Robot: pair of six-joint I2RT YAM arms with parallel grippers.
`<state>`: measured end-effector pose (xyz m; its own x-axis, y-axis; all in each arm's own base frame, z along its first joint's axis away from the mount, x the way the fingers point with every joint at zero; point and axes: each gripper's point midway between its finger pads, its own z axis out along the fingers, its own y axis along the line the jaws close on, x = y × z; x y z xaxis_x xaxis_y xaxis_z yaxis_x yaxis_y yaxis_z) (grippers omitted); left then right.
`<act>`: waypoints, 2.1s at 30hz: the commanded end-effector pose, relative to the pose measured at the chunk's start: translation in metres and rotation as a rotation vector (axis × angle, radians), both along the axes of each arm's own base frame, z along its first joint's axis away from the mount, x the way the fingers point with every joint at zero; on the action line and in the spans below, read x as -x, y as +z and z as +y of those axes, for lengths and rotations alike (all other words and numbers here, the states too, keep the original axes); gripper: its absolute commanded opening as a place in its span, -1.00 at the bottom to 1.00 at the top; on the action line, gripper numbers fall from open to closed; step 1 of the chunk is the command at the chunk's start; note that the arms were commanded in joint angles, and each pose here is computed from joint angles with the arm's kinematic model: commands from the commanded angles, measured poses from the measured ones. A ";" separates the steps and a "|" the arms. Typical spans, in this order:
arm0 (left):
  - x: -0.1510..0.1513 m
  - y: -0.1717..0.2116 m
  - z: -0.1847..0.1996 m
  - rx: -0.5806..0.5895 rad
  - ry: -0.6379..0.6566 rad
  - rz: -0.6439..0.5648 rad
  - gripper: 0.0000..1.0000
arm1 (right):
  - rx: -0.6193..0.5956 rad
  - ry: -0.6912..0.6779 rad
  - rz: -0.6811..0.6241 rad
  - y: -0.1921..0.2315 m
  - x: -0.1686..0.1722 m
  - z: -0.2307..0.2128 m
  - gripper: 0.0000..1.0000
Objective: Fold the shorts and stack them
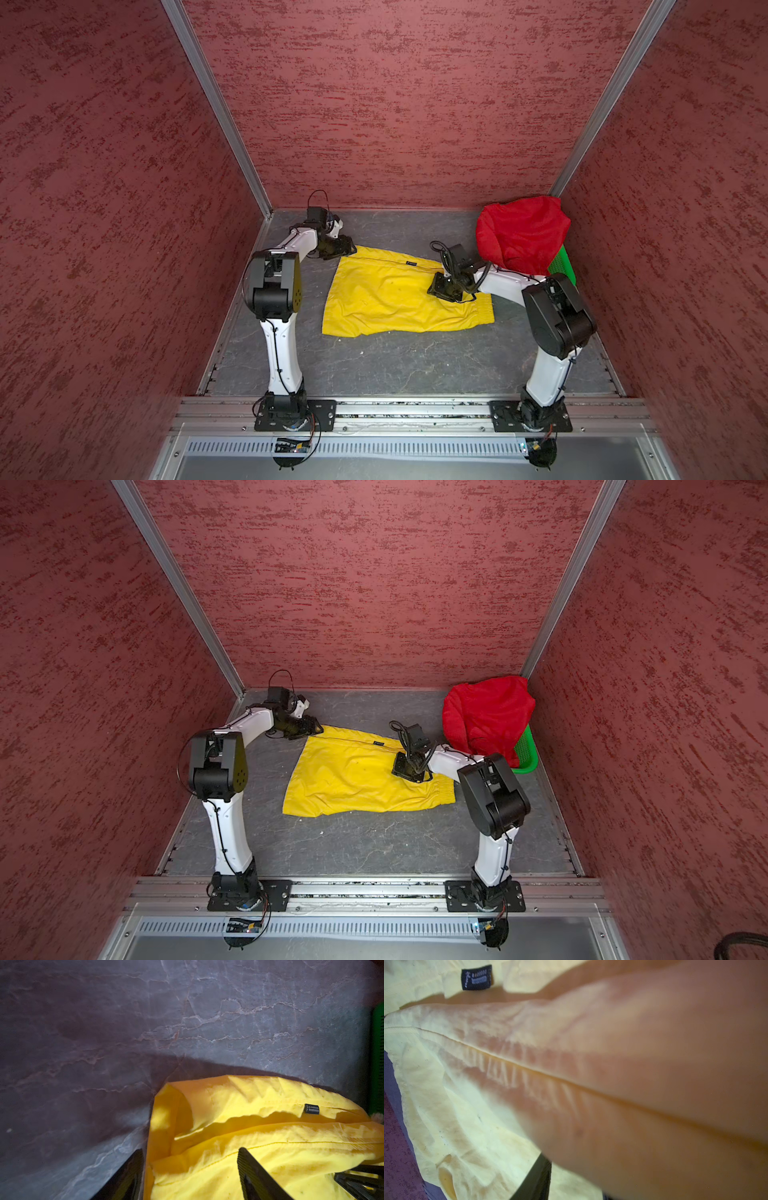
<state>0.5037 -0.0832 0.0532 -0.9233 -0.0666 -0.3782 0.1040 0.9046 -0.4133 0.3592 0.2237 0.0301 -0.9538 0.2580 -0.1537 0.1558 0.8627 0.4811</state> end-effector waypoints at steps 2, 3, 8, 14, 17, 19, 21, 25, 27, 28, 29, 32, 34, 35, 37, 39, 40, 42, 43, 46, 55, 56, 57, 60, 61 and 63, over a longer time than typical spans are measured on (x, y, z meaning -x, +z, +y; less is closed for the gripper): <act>0.011 -0.011 -0.001 -0.033 -0.056 0.042 0.31 | 0.035 -0.008 0.058 -0.020 0.006 -0.005 -0.19; 0.014 -0.012 -0.002 -0.030 -0.060 0.048 0.29 | 0.036 -0.008 0.061 -0.020 0.006 -0.005 -0.19; 0.025 -0.013 -0.004 -0.017 -0.074 0.055 -0.06 | 0.038 -0.011 0.060 -0.020 0.004 -0.004 -0.19; 0.023 0.008 -0.003 -0.012 -0.052 0.007 -0.95 | 0.058 -0.016 0.082 -0.026 0.006 -0.007 -0.22; 0.023 0.033 -0.006 -0.012 -0.056 -0.048 -1.00 | 0.086 -0.023 0.098 -0.030 0.011 -0.013 -0.22; 0.026 0.056 -0.008 -0.015 -0.063 -0.097 -1.00 | 0.102 -0.028 0.106 -0.031 0.014 -0.017 -0.23; 0.029 0.078 -0.012 -0.021 -0.075 -0.154 -1.00 | 0.112 -0.027 0.111 -0.033 0.017 -0.019 -0.22; 0.035 0.118 -0.015 -0.037 -0.087 -0.269 -1.00 | 0.123 -0.029 0.116 -0.034 0.022 -0.023 -0.23; 0.035 0.133 -0.016 -0.042 -0.086 -0.314 -1.00 | 0.127 -0.031 0.113 -0.033 0.022 -0.024 -0.22; 0.034 0.141 -0.017 -0.043 -0.086 -0.336 -1.00 | 0.127 -0.033 0.110 -0.032 0.022 -0.024 -0.23; 0.033 0.148 -0.018 -0.043 -0.087 -0.359 -1.00 | 0.128 -0.033 0.110 -0.032 0.022 -0.024 -0.22; 0.026 0.167 -0.021 -0.030 -0.089 -0.423 -1.00 | 0.131 -0.036 0.107 -0.031 0.020 -0.024 -0.22; 0.017 0.177 -0.023 -0.027 -0.084 -0.459 -1.00 | 0.136 -0.035 0.107 -0.030 0.019 -0.024 -0.22; 0.013 0.178 -0.023 -0.027 -0.078 -0.465 -1.00 | 0.137 -0.036 0.107 -0.030 0.019 -0.024 -0.22; 0.003 0.180 -0.024 -0.025 -0.069 -0.472 -1.00 | 0.138 -0.040 0.105 -0.029 0.018 -0.024 -0.23; -0.005 0.180 -0.027 -0.015 -0.072 -0.476 -1.00 | 0.141 -0.043 0.105 -0.028 0.018 -0.025 -0.22; -0.010 0.181 -0.030 -0.009 -0.077 -0.483 -1.00 | 0.141 -0.045 0.107 -0.028 0.018 -0.025 -0.22; -0.018 0.184 -0.035 0.002 -0.085 -0.502 -1.00 | 0.145 -0.045 0.112 -0.028 0.019 -0.026 -0.22; -0.022 0.184 -0.037 0.003 -0.081 -0.507 -1.00 | 0.148 -0.046 0.115 -0.028 0.020 -0.027 -0.22; -0.037 0.171 -0.032 -0.022 -0.032 -0.483 -1.00 | 0.153 -0.048 0.115 -0.028 0.020 -0.028 -0.22; -0.079 0.076 -0.021 -0.092 0.054 -0.267 -0.92 | 0.154 -0.067 0.112 -0.027 0.011 -0.025 -0.20; -0.083 0.064 -0.021 -0.095 0.061 -0.234 -0.86 | 0.154 -0.069 0.107 -0.025 0.009 -0.024 -0.20; -0.087 0.057 -0.021 -0.096 0.070 -0.216 -0.77 | 0.152 -0.072 0.099 -0.022 0.006 -0.024 -0.19; -0.095 0.044 -0.020 -0.090 0.100 -0.195 -0.36 | 0.143 -0.084 0.066 -0.007 -0.004 -0.021 -0.16; -0.096 0.045 -0.019 -0.093 0.110 -0.194 -0.20 | 0.139 -0.087 0.049 0.002 -0.008 -0.020 -0.15; -0.093 0.051 -0.019 -0.096 0.116 -0.192 0.17 | 0.137 -0.094 0.010 0.023 -0.017 -0.019 -0.13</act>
<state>0.5899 -0.1087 0.0748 -0.8511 -0.0875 -0.5177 0.0962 0.9433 -0.3176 0.3693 0.2124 0.0336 -0.9432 0.2959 -0.1512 0.2169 0.8930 0.3944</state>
